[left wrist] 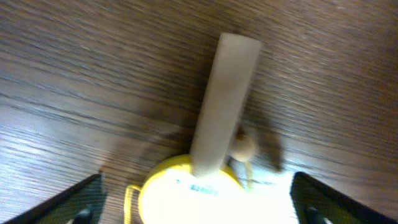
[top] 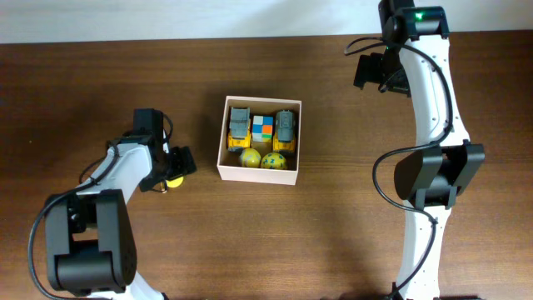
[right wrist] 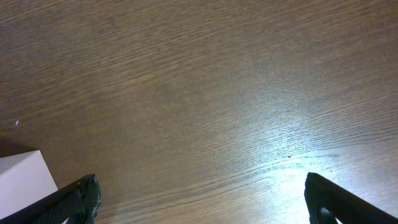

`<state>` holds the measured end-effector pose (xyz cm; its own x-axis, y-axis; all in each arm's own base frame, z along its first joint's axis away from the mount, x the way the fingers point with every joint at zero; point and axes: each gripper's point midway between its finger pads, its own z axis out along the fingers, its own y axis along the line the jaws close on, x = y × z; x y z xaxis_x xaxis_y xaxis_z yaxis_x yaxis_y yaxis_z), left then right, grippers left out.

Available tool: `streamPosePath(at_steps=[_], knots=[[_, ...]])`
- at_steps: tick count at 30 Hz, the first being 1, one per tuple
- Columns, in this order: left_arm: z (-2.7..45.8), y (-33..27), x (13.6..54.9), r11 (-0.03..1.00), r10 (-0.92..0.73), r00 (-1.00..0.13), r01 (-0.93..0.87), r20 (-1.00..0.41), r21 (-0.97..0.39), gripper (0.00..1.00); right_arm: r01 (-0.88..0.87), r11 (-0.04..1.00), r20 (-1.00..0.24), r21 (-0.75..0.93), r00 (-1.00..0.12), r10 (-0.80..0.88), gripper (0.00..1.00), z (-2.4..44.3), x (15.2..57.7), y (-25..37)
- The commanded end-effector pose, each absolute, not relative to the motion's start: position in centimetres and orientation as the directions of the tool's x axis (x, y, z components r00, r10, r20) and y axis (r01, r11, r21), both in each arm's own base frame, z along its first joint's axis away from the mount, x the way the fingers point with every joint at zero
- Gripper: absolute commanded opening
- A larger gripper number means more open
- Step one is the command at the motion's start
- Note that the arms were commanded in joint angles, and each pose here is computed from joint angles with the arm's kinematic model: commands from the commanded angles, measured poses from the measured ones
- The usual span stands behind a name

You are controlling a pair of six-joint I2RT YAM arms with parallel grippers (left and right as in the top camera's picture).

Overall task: Pack container
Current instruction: 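Close the left gripper on the wooden stick and lift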

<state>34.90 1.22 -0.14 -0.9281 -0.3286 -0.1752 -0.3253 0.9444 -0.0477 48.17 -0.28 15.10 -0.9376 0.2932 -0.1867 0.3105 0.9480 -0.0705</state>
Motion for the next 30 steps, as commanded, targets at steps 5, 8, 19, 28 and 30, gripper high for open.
streamPosePath(at_steps=[5,8,19,28,30], knots=[[-3.0,4.6,33.7,0.937,-0.295,-0.938,-0.322,-0.18,0.139,0.99,0.319,0.945,-0.202,-0.069,-0.932,0.3,0.99,15.8,48.1,-0.5],[-2.7,5.0,35.1,0.937,-0.28,-0.93,-0.319,-0.237,0.145,0.99,0.319,0.945,-0.202,-0.07,-0.932,0.3,0.99,15.8,48.1,-0.5],[-2.9,3.0,35.7,0.964,-0.248,-0.942,-0.264,-0.228,0.04,0.77,0.319,0.945,-0.202,-0.069,-0.932,0.3,0.99,15.8,48.1,-0.5],[-3.1,2.6,34.9,0.966,-0.25,-0.95,-0.259,-0.188,0.026,0.43,0.319,0.945,-0.202,-0.069,-0.932,0.3,0.99,15.8,48.1,-0.5],[-3.1,2.6,34.8,0.966,-0.25,-0.95,-0.259,-0.187,0.026,0.4,0.319,0.945,-0.202,-0.07,-0.932,0.3,0.99,15.8,48.1,-0.5]])
